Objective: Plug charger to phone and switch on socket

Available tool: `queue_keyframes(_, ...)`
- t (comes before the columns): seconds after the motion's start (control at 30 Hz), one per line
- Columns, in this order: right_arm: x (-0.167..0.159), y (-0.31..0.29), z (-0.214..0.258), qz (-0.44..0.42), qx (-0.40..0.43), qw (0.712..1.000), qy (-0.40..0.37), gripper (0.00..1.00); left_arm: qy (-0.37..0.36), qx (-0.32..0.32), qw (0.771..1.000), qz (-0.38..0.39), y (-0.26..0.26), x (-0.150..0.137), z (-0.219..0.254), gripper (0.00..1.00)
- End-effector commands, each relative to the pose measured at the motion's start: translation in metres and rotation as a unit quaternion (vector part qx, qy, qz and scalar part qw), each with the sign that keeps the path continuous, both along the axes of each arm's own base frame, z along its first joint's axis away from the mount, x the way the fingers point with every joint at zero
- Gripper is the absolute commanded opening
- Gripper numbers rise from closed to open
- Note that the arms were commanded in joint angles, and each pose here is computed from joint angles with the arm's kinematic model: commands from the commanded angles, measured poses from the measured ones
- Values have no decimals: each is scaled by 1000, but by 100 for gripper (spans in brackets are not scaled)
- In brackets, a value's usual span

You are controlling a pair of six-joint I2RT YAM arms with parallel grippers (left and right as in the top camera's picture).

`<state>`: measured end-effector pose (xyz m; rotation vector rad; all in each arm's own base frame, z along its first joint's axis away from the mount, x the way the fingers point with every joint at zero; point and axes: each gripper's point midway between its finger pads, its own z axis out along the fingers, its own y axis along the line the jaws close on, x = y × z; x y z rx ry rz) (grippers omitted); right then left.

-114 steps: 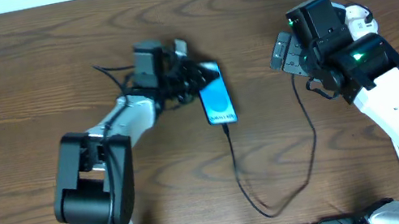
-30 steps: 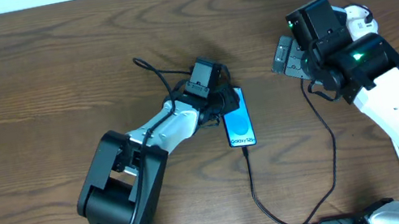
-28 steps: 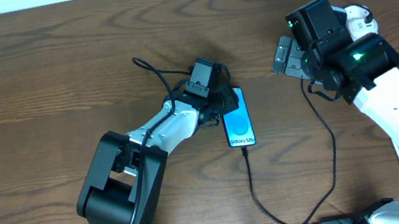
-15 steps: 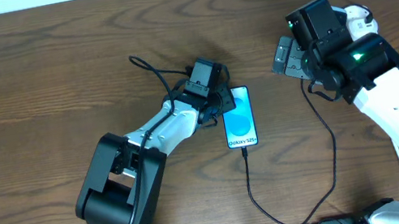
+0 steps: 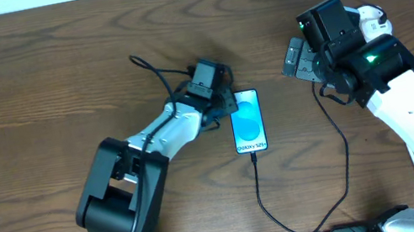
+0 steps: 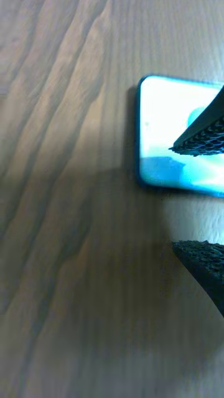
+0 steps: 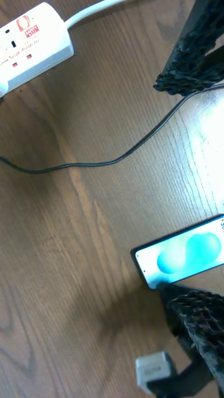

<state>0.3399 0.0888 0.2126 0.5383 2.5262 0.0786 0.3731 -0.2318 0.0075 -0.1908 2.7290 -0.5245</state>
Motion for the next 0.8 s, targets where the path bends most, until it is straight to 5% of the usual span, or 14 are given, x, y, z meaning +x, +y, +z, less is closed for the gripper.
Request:
queue_keyframes(0.0, 2, -5, 0, -13, -7, 1000, -2, 99, 8, 48, 999, 11, 39, 3, -15, 45)
queue_keyframes(0.23, 2, -5, 0, -13, -6, 1000, -3, 99, -97, 71, 992, -48, 70, 24, 62, 45)
queue_keyframes(0.33, 2, -5, 0, -13, -7, 1000, -3, 99, -151, 117, 979, -64, 90, 22, 107, 55)
queue_keyframes(0.53, 2, -5, 0, -13, -6, 1000, -3, 99, -249, 148, 957, -28, 121, -4, 203, 88)
queue_keyframes(0.77, 2, -5, 0, -13, -6, 1000, -2, 99, -334, 118, 935, -7, 135, -41, 277, 90)
